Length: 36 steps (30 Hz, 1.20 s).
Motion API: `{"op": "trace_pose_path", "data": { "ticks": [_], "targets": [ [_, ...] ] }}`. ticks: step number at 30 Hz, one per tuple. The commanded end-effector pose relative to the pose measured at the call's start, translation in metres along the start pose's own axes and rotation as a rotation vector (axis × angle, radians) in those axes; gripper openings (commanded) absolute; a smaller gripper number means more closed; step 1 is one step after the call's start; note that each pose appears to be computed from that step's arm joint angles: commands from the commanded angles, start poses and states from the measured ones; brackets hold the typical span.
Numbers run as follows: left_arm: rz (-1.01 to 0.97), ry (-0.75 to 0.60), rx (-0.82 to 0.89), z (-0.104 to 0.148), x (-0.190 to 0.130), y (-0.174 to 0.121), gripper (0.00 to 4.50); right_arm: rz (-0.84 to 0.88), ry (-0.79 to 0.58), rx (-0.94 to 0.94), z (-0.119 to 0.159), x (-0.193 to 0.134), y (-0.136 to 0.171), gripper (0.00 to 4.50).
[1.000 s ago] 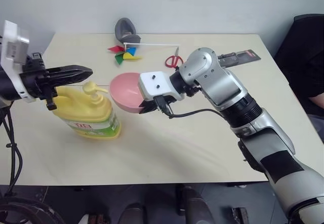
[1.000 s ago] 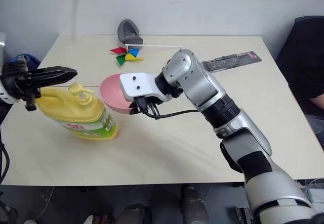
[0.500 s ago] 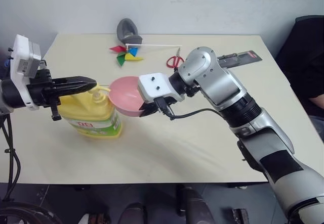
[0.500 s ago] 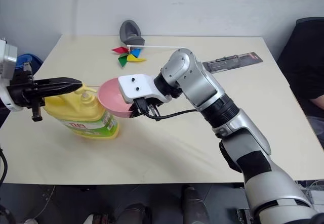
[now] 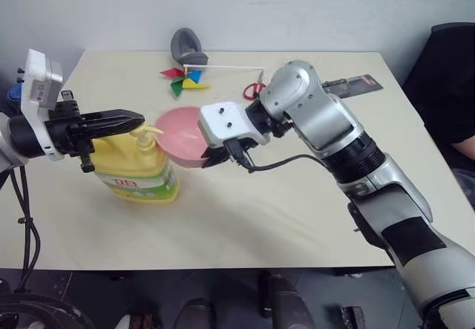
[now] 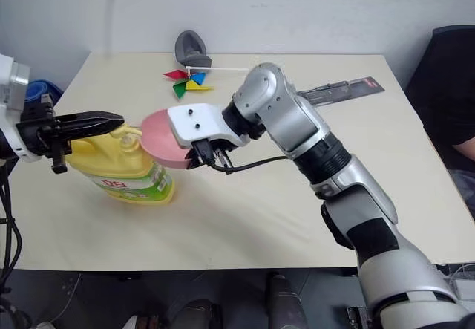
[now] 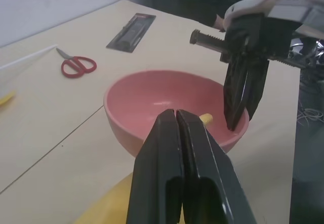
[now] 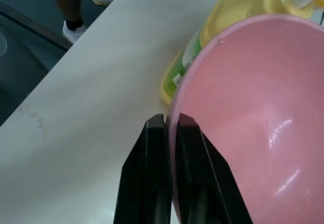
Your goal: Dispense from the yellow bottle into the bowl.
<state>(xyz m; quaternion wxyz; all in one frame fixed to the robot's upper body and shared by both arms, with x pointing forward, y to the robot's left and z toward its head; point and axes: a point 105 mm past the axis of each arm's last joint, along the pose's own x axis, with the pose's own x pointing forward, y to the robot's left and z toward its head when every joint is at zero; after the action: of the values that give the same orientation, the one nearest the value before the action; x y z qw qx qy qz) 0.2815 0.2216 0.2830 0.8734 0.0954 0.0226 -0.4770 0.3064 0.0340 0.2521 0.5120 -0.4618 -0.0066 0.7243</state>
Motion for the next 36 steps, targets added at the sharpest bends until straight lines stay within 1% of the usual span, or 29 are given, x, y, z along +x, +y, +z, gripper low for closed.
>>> {"op": "trace_pose_path", "data": {
  "ticks": [1,10,21,30,36],
  "targets": [
    [0.001,0.051,-0.026,-0.013,0.004,-0.003,0.05,-0.012,-0.026,-0.083,0.02,-0.005,-0.005,0.0],
    [0.007,0.09,-0.028,-0.023,0.009,-0.004,0.05,-0.019,-0.033,-0.114,0.029,-0.006,-0.008,0.0],
    [0.023,0.125,-0.054,-0.037,0.015,-0.002,0.05,-0.025,-0.03,-0.129,0.032,-0.006,-0.012,0.0],
    [0.038,0.105,-0.077,-0.039,0.018,0.0,0.05,-0.021,-0.028,-0.13,0.032,-0.006,-0.013,0.0],
    [0.053,0.147,-0.112,-0.052,0.02,0.0,0.05,-0.015,-0.033,-0.134,0.033,-0.004,-0.011,0.0]
  ]
}}
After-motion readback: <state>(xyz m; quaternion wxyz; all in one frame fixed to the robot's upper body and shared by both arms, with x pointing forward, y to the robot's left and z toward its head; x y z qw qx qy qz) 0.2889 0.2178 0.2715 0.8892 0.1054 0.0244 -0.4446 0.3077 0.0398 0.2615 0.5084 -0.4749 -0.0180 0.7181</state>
